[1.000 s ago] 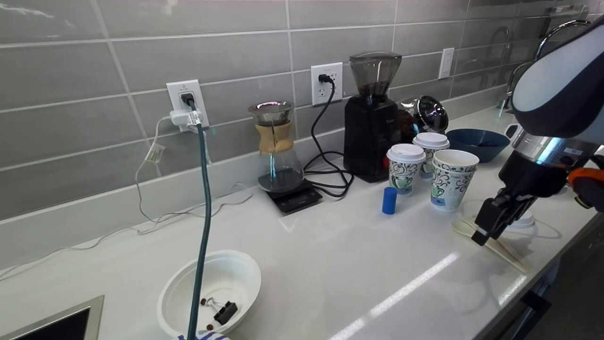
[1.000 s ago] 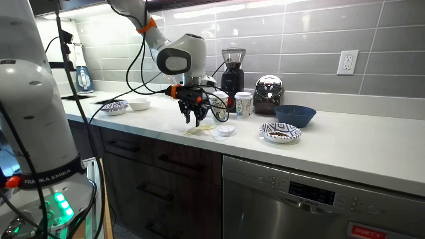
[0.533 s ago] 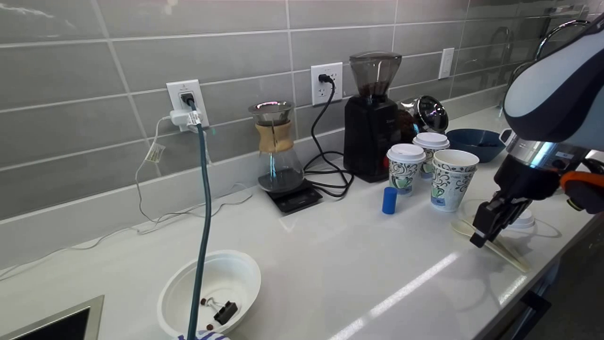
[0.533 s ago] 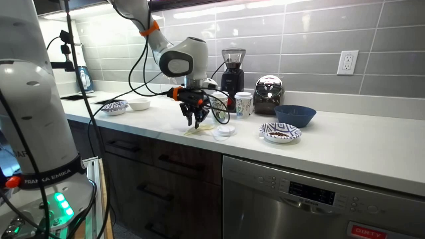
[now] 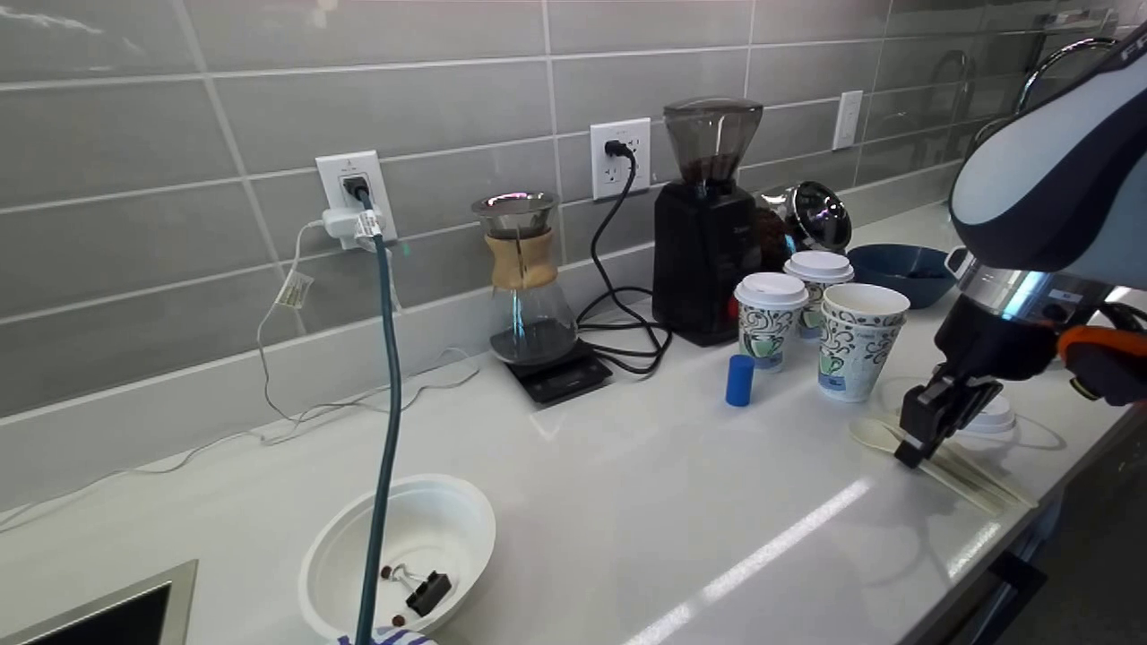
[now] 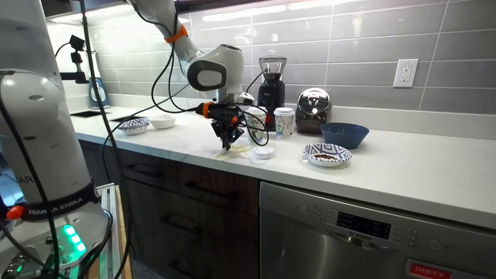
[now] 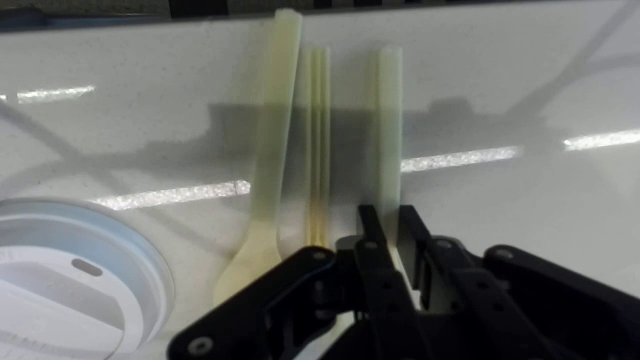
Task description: Use the white spoon to place some contents from the black and white bowl into the open coffee cup
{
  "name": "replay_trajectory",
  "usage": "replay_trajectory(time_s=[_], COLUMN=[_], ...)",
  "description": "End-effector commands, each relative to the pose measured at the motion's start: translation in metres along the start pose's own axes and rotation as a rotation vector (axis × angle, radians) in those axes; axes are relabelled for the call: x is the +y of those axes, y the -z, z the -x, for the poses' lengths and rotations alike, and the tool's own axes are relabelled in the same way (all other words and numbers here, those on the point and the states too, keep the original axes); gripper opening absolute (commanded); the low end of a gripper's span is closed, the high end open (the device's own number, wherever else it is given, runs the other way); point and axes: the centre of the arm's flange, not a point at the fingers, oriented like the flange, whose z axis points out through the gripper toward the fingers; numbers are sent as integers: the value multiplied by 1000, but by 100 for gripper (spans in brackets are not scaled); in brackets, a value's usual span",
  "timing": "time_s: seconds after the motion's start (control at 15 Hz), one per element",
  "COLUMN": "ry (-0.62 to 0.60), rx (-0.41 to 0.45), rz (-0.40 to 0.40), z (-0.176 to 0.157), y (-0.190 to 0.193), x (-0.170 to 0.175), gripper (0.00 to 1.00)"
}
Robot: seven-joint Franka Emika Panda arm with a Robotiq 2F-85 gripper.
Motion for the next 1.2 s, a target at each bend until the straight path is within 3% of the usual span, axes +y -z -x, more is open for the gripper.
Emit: replay_trajectory(time_s=[0.0,0.27,0.53,0.87,1.13], ry=[-16,-63,-189,-357,-433], rx=[-5,-38,-64,-128,-240], rz=[6,-12,-13,148,308], z=[10,41,66,57,21], y=[16,49,87,147,193], x=[-4,-14,-6,34,70], gripper=[3,3,3,3,3])
